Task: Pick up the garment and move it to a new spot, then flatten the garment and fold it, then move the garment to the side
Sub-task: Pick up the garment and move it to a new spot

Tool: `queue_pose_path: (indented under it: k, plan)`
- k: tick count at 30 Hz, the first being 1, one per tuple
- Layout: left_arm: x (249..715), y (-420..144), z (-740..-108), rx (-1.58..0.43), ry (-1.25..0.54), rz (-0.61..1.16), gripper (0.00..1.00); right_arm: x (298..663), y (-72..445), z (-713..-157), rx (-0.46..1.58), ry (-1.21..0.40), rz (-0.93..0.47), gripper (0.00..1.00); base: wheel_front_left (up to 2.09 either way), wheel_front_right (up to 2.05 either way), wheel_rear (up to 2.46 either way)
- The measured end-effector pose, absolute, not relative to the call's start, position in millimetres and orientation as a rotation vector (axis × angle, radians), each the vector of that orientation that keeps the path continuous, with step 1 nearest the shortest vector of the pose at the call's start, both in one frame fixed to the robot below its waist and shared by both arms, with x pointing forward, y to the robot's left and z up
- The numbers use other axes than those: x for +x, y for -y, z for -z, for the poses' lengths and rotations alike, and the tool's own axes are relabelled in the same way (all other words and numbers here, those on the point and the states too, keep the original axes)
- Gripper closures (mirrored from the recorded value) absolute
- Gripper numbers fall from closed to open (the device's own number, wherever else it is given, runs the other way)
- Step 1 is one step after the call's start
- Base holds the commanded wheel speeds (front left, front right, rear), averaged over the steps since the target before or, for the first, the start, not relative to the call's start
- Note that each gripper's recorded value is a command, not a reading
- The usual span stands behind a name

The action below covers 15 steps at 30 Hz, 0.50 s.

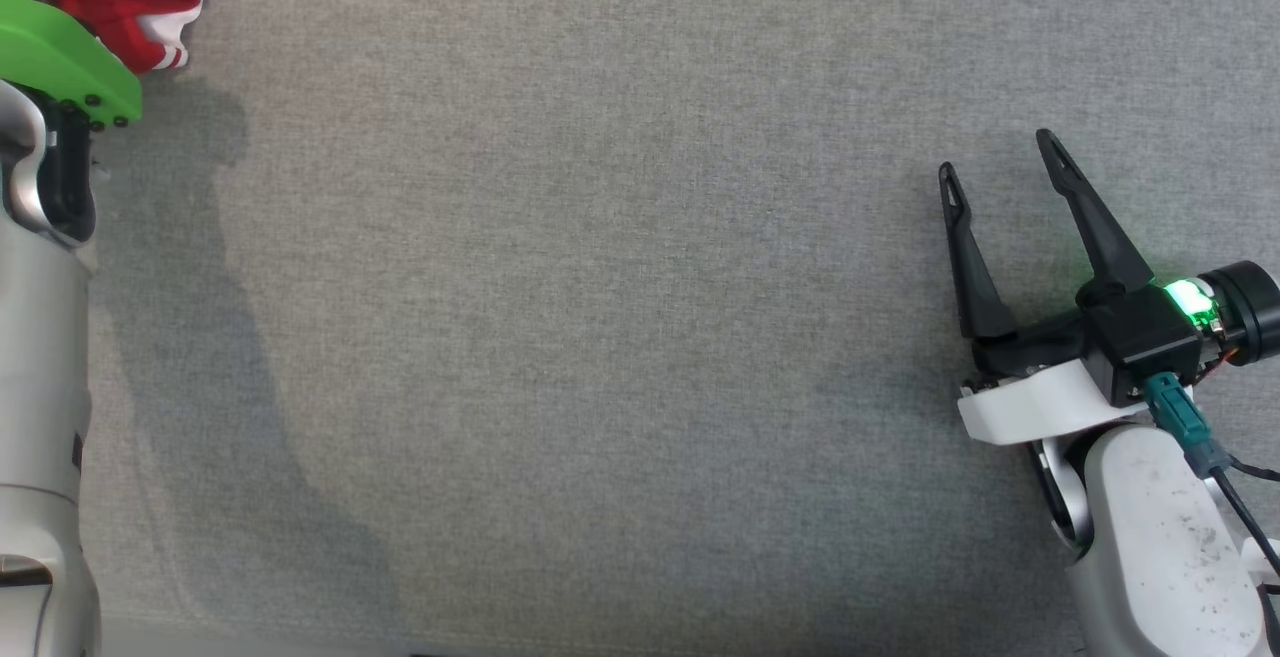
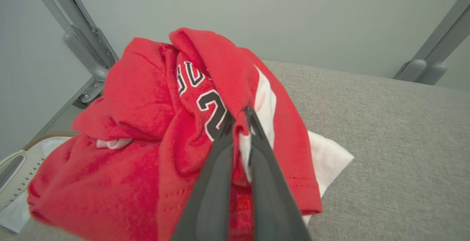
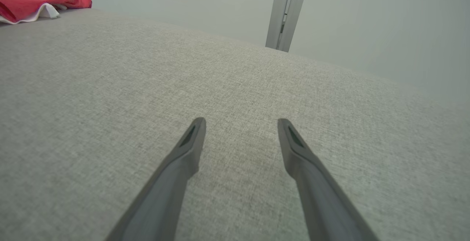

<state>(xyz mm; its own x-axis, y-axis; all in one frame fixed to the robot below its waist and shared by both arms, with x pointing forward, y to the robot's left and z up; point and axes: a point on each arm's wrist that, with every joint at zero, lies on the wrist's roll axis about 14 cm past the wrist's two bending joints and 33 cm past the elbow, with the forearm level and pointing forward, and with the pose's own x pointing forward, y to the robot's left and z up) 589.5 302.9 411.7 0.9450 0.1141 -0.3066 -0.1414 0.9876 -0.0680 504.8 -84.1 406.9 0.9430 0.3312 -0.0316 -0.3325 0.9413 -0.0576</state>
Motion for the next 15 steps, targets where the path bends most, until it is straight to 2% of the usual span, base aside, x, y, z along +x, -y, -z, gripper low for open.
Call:
queue_pose_path:
  k: [6, 15]
  plan:
    - [587, -314, -445, -0.041, -0.225, -0.130, 1.00, 502, 83, -420, -0.048, -0.006, -0.340, 0.00, 0.00, 0.00, 0.00]
    - [594, -326, -560, 0.147, 0.003, -0.080, 1.00, 487, 89, -455, -0.004, 0.041, -0.322, 0.00, 0.00, 0.00, 0.00]
